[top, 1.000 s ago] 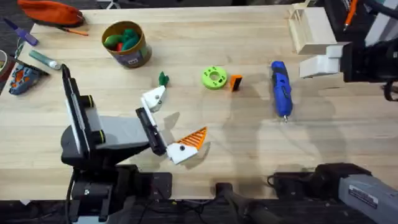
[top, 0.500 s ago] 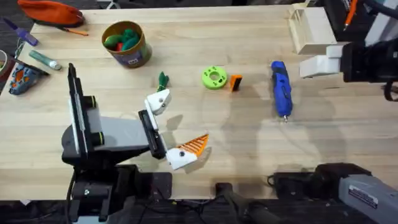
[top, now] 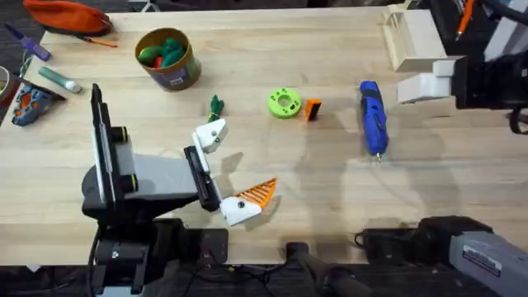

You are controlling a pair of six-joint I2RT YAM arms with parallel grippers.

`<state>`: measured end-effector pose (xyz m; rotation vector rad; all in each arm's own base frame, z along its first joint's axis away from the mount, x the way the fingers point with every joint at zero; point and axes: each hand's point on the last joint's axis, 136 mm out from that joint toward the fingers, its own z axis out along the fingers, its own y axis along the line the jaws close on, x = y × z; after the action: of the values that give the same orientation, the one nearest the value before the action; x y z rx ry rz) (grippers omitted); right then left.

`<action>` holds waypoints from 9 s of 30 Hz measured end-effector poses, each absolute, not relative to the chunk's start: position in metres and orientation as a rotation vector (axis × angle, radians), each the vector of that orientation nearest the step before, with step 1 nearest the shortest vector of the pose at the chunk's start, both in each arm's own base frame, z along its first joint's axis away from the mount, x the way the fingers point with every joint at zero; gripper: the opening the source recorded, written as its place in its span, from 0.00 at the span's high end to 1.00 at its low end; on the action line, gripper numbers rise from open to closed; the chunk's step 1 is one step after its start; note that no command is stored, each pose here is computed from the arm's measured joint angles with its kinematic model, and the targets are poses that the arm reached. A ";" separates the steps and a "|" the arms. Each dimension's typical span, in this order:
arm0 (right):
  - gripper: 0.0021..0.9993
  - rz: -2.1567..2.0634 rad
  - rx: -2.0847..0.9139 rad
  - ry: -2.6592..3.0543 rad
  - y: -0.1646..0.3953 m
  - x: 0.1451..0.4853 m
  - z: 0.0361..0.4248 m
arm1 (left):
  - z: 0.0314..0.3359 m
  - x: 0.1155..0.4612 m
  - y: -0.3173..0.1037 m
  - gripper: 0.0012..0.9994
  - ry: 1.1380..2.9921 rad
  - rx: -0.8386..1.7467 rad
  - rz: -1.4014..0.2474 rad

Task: Pick up the gripper from the table and insert it into the empty holder that is missing its gripper. Then pick up a screw, insert it into the mounting hole, and use the screwdriver to tighten it. Finally, clean up the table by picking up the vegetable and placing it into the bucket.

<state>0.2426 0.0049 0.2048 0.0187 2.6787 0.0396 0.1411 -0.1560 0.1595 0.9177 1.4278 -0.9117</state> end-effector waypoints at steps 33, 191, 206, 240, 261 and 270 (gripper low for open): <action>0.01 0.040 0.019 2.678 0.005 0.243 0.205 | 0.160 0.141 -0.156 0.01 1.439 0.905 -0.927; 0.99 -0.044 -0.077 3.123 0.185 0.324 0.081 | 0.160 0.141 -0.156 0.01 1.440 0.905 -0.927; 0.99 0.055 -0.071 3.008 0.185 0.324 0.129 | 0.160 0.141 -0.156 0.01 1.439 0.905 -0.927; 0.99 1.273 -0.157 2.531 0.236 0.261 0.214 | 0.160 0.141 -0.156 0.01 1.440 0.904 -0.927; 0.99 1.971 -0.363 2.159 0.231 0.218 0.197 | 0.159 0.141 -0.156 0.01 1.440 0.904 -0.928; 0.99 2.114 -0.375 2.214 0.231 0.201 0.188 | 0.159 0.141 -0.156 0.01 1.440 0.905 -0.928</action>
<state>0.2015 0.2307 0.1881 -0.3754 2.2138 2.1137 0.1410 -0.1561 0.1595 0.9046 1.4397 -0.9275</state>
